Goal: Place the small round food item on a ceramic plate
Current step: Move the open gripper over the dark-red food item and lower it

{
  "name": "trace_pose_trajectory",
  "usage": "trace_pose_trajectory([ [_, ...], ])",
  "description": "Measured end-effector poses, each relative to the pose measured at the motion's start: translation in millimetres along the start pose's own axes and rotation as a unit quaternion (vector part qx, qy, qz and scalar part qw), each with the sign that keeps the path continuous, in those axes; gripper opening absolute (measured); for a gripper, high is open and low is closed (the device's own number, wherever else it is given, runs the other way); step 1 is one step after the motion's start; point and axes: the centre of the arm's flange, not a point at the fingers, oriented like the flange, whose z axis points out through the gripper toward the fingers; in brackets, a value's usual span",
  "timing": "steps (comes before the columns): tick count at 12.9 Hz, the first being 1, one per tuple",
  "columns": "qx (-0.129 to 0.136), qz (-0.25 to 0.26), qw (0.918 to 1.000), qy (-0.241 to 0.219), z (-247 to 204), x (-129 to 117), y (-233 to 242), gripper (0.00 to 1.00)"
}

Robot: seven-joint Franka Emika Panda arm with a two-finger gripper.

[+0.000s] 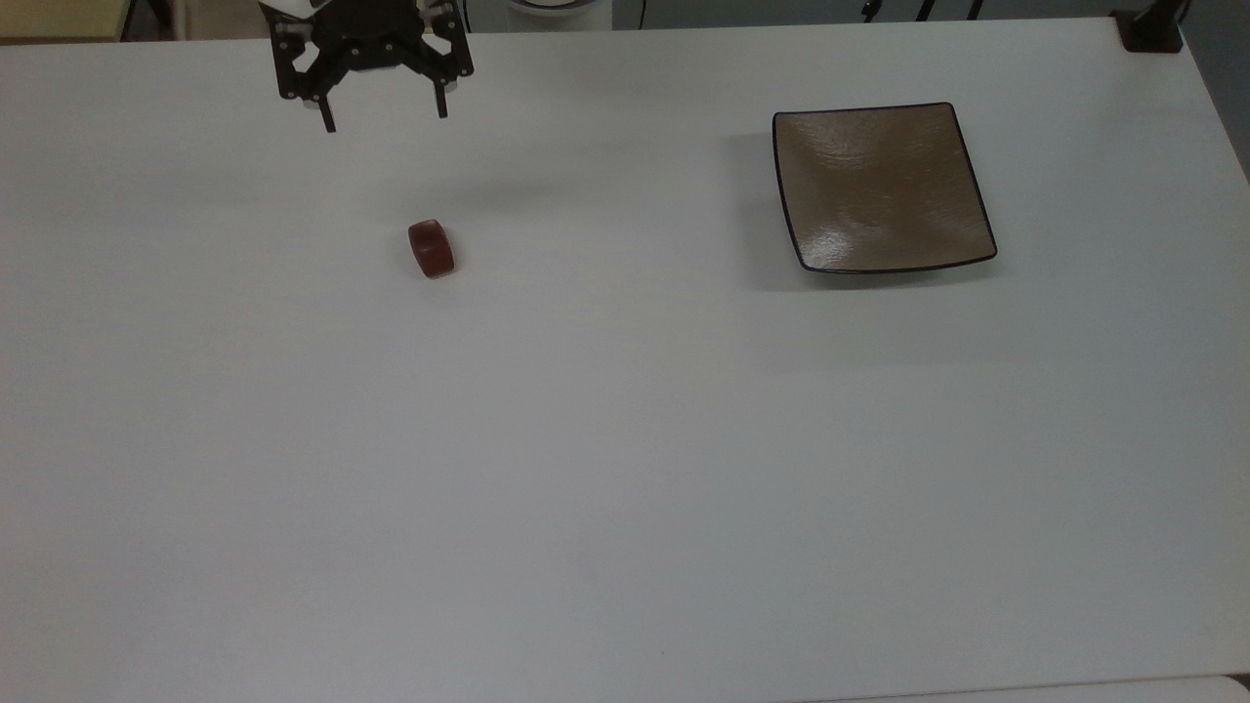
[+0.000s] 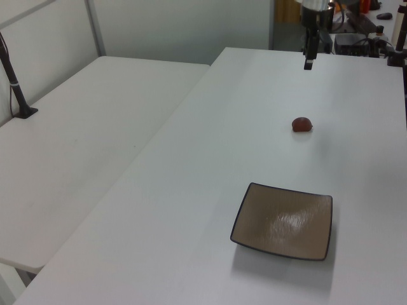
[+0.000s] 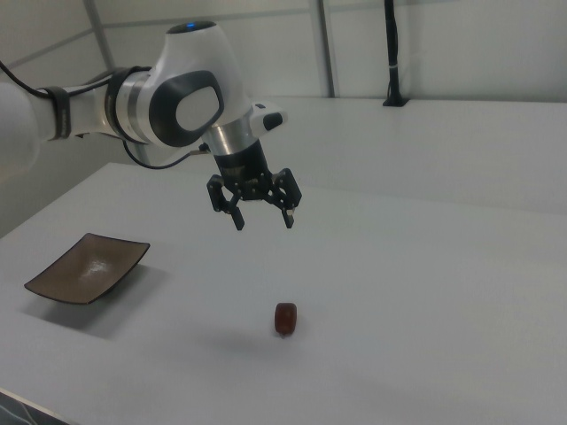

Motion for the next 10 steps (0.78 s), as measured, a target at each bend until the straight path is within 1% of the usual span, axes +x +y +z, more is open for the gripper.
trace_pose_trajectory([
  [2,-0.002,-0.004,0.9999,-0.009,23,2,-1,1.0],
  [6,-0.011,-0.016,0.9993,-0.032,87,2,1,1.0],
  [10,-0.004,-0.022,0.9982,-0.056,140,6,-1,1.0],
])
